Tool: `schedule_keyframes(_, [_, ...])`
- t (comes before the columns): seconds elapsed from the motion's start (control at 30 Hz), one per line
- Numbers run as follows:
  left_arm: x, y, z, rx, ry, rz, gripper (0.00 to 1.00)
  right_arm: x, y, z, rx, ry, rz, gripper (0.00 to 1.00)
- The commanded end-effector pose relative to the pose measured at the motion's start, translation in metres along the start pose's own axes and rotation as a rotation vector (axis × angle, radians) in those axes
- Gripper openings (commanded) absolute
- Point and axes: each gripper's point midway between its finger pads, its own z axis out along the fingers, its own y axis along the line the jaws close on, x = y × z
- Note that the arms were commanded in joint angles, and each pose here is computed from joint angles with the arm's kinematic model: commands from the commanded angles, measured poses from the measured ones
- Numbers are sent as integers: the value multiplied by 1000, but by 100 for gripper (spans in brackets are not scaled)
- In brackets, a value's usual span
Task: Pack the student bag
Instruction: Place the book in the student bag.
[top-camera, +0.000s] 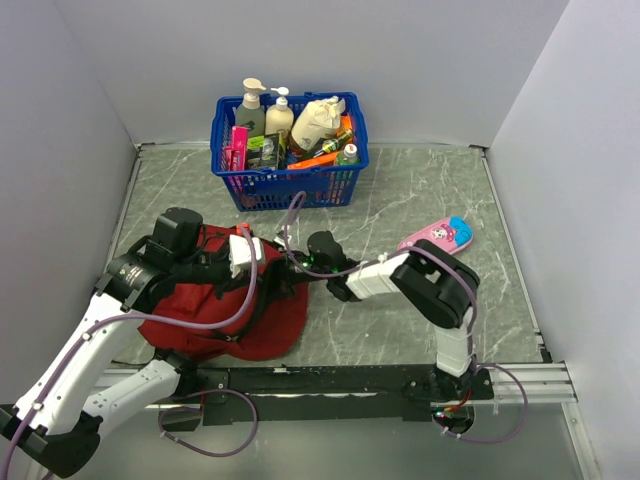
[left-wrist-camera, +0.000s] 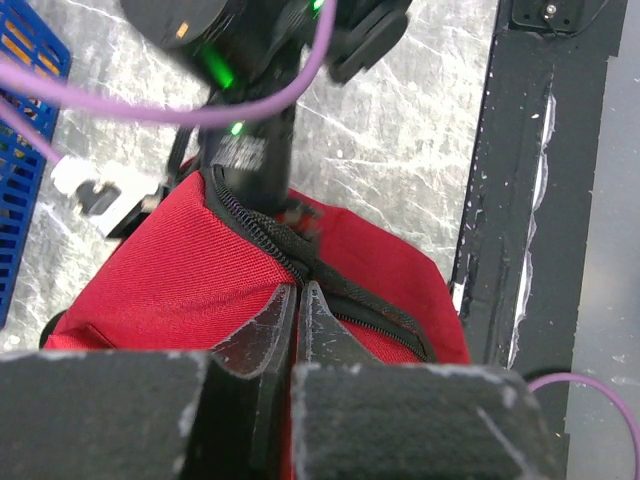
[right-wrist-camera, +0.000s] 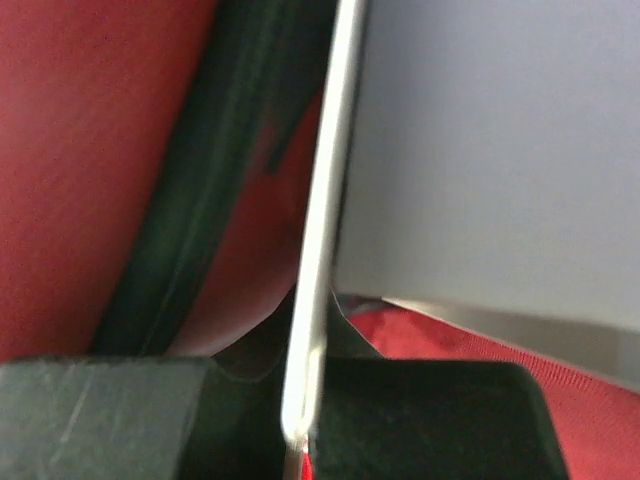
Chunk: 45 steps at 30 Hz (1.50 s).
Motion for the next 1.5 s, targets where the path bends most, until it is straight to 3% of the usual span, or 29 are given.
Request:
schedule_keyframes(0.0, [-37, 1, -6, 5, -127, 84, 1, -30, 11, 16, -17, -64, -114, 0])
schedule_keyframes(0.1, [-37, 1, -6, 6, -130, 86, 1, -37, 6, 23, 18, -75, -128, 2])
schedule_keyframes(0.27, [-33, 0, -5, 10, -125, 77, 1, -38, 5, 29, 59, -75, -185, 41])
schedule_keyframes(0.37, [-35, 1, -4, 6, -128, 78, 1, -39, 5, 30, 74, -61, -208, 59])
schedule_keyframes(0.47, [-33, 0, -4, 9, -124, 77, 1, -36, 9, 21, 58, -65, -234, 66])
schedule_keyframes(0.5, [-32, 0, -4, 9, -118, 75, 1, -32, 1, 14, 68, -60, -222, 65])
schedule_keyframes(0.57, [-29, 1, -4, 4, -115, 77, 1, -28, 6, -4, 16, -62, -223, 55])
schedule_keyframes(0.6, [-28, 0, -3, 5, -113, 74, 1, -29, 12, -10, -16, -75, -240, 42])
schedule_keyframes(0.67, [-30, 0, -3, 8, -120, 74, 1, -29, 2, -26, 4, -87, -217, 29])
schedule_keyframes(0.7, [-30, -1, -3, 8, -119, 74, 1, -28, -1, -30, 14, -94, -222, 14])
schedule_keyframes(0.8, [-29, 0, -4, 5, -118, 72, 1, -35, -19, -45, 96, -136, -236, 0])
schedule_keyframes(1.03, [-33, 0, -5, 8, -123, 72, 1, -73, -37, -50, 292, -247, -323, 0])
schedule_keyframes(1.47, [-40, 0, -7, 11, -140, 90, 1, -118, -34, -11, 258, -303, -219, 0])
